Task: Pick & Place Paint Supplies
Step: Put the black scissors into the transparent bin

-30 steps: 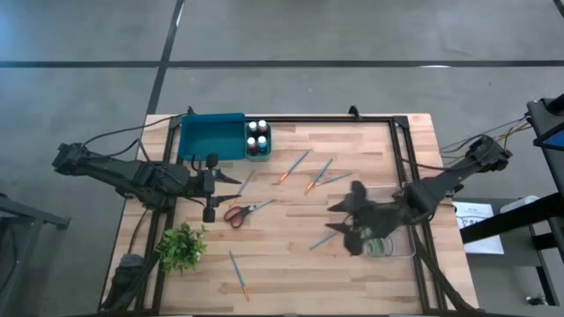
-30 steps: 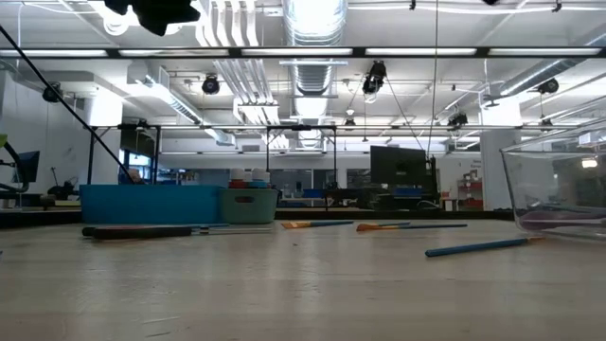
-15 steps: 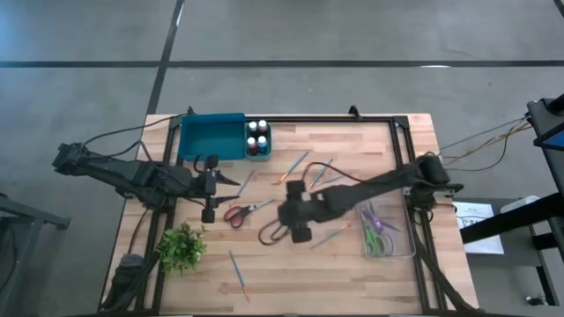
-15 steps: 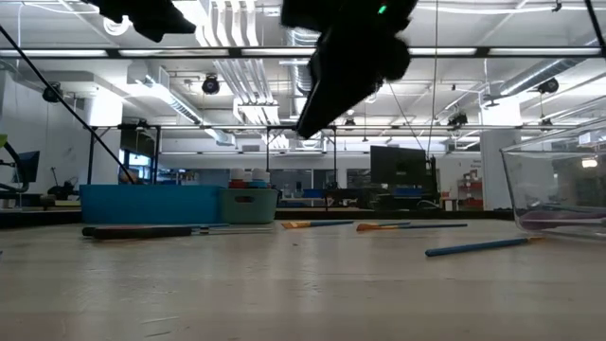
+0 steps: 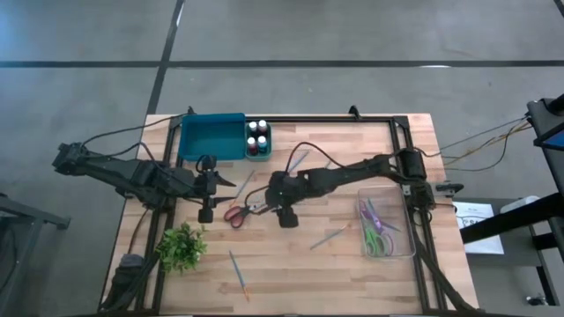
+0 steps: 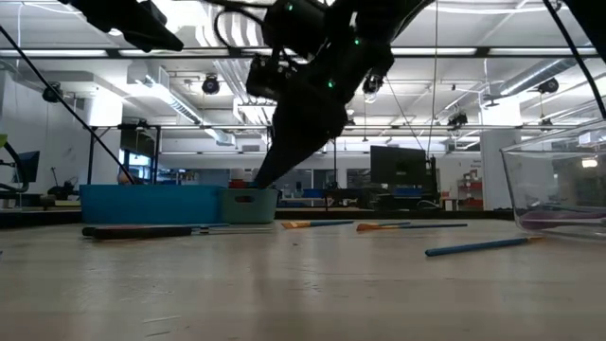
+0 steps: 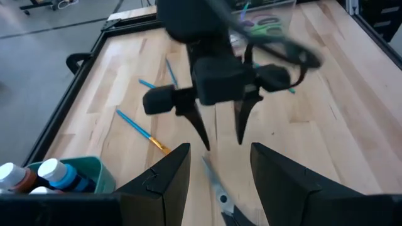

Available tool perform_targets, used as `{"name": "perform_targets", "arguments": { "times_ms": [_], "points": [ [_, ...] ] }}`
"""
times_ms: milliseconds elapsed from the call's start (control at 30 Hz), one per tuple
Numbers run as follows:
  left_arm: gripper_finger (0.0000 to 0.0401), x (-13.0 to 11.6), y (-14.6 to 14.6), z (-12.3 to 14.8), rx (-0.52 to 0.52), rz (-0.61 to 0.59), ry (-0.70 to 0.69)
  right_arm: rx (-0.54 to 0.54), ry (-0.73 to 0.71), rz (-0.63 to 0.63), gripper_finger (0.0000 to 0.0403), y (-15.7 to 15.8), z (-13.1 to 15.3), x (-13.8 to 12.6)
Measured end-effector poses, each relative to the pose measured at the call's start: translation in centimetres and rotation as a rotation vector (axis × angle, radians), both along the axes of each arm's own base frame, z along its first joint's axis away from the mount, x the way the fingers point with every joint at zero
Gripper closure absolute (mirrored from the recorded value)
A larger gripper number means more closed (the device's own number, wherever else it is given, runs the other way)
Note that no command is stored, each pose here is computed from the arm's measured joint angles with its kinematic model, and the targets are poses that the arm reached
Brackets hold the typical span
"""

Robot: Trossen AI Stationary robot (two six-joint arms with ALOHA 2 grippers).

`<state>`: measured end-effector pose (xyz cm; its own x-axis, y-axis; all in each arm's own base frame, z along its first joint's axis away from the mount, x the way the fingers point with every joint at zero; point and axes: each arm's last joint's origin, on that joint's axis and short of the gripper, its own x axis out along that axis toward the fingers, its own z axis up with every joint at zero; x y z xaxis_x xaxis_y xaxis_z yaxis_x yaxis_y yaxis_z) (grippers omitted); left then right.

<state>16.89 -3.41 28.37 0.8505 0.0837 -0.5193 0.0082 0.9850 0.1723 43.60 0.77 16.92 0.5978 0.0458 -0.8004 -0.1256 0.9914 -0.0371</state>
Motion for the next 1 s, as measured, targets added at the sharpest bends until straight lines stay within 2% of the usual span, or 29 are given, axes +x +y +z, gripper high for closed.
{"name": "perform_targets", "arguments": {
  "times_ms": [367, 700, 1000],
  "points": [
    [0.0228, 0.0, 0.0, -0.1, 0.001, 0.000, 0.007, 0.038, -0.021, -0.007, 0.0188, -1.5, -3.1, 1.2],
    [0.0228, -0.1, 0.0, -0.2, 0.000, 0.002, 0.013, 0.050, -0.097, -0.002, 0.0188, -2.5, -3.3, 2.0],
    [0.0228, 0.0, 0.0, -0.2, -0.001, 0.002, 0.010, 0.053, -0.102, 0.006, 0.0188, -2.7, -3.4, 2.0]
  ]
}}
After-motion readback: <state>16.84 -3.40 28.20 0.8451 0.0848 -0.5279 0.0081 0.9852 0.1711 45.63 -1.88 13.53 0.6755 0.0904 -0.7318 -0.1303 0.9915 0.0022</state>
